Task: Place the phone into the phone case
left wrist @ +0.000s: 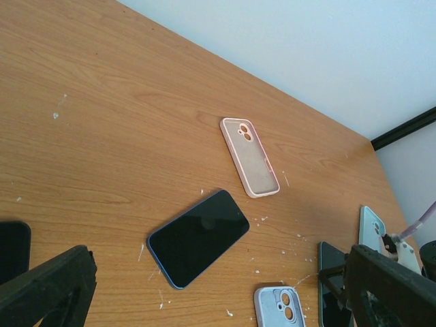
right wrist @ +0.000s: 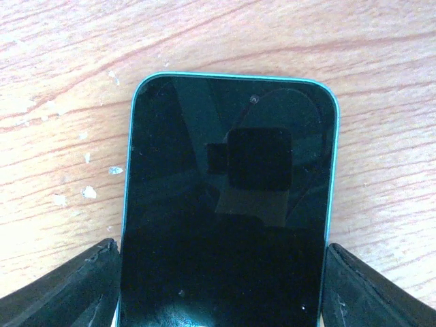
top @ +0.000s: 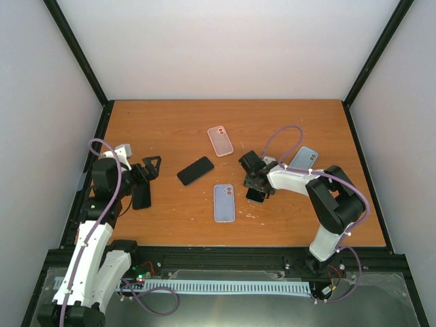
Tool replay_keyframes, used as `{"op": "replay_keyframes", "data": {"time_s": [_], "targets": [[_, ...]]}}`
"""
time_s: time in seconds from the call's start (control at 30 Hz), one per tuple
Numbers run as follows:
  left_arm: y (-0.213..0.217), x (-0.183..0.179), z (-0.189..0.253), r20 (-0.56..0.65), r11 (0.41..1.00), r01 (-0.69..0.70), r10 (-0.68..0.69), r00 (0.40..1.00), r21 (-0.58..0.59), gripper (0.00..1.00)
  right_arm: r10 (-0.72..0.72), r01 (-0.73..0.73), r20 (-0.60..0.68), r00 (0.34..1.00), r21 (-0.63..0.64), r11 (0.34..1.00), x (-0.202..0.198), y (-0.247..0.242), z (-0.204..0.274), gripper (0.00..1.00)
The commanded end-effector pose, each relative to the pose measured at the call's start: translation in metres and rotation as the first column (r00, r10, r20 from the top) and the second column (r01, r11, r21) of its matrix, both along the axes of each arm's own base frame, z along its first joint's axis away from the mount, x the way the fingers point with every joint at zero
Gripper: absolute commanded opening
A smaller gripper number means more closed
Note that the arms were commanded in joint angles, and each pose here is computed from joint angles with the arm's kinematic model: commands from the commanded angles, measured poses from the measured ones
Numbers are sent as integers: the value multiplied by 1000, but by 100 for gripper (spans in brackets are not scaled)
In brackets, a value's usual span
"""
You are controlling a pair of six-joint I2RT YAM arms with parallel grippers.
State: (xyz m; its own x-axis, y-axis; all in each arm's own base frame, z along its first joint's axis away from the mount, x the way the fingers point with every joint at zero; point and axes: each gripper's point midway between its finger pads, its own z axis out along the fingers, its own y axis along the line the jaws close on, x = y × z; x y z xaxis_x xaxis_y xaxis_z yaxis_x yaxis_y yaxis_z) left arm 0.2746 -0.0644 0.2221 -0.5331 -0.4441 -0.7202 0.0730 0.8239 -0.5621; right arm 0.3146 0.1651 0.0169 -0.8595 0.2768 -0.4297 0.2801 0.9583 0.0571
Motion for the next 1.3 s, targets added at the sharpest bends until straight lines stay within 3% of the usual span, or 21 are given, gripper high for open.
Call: {"op": "replay_keyframes", "data": {"time_s": [0.0, 0.2, 0.47, 0.53, 0.63, 0.7, 1.07, 1.27], "targets": [[-4, 1, 9, 26, 1000, 26, -27, 999, 13, 100, 19, -20, -17, 1000, -26, 999, -4, -6, 3, 65], [-19, 1, 0, -46, 993, 111, -113, 993, -37, 100, 80, -79, -13, 997, 34, 996, -14, 3, 20, 57], [-46, -8, -21, -97, 954, 214, -238, 966, -209, 100, 161, -164, 35, 986, 113, 980, -36, 23, 52, 52], [-47, -9, -27, -109, 951, 213, -242, 964, -225, 99, 160, -164, 55, 986, 81, 983, -35, 18, 53, 57], [-48, -10, -31, -116, 948, 218, -249, 961, -234, 99, 119, -121, 66, 991, 25, 992, -27, 8, 53, 75], [-49, -11, -30, -114, 947, 221, -253, 961, -235, 99, 92, -92, 65, 994, 2, 996, -21, 7, 52, 80], [-51, -14, -33, -122, 941, 233, -269, 955, -245, 100, 43, -41, 15, 999, -111, 993, 7, 14, 25, 91], [-52, -15, -34, -119, 940, 236, -271, 955, -248, 99, 35, -38, -26, 999, -137, 990, 7, 11, 3, 90]]}}
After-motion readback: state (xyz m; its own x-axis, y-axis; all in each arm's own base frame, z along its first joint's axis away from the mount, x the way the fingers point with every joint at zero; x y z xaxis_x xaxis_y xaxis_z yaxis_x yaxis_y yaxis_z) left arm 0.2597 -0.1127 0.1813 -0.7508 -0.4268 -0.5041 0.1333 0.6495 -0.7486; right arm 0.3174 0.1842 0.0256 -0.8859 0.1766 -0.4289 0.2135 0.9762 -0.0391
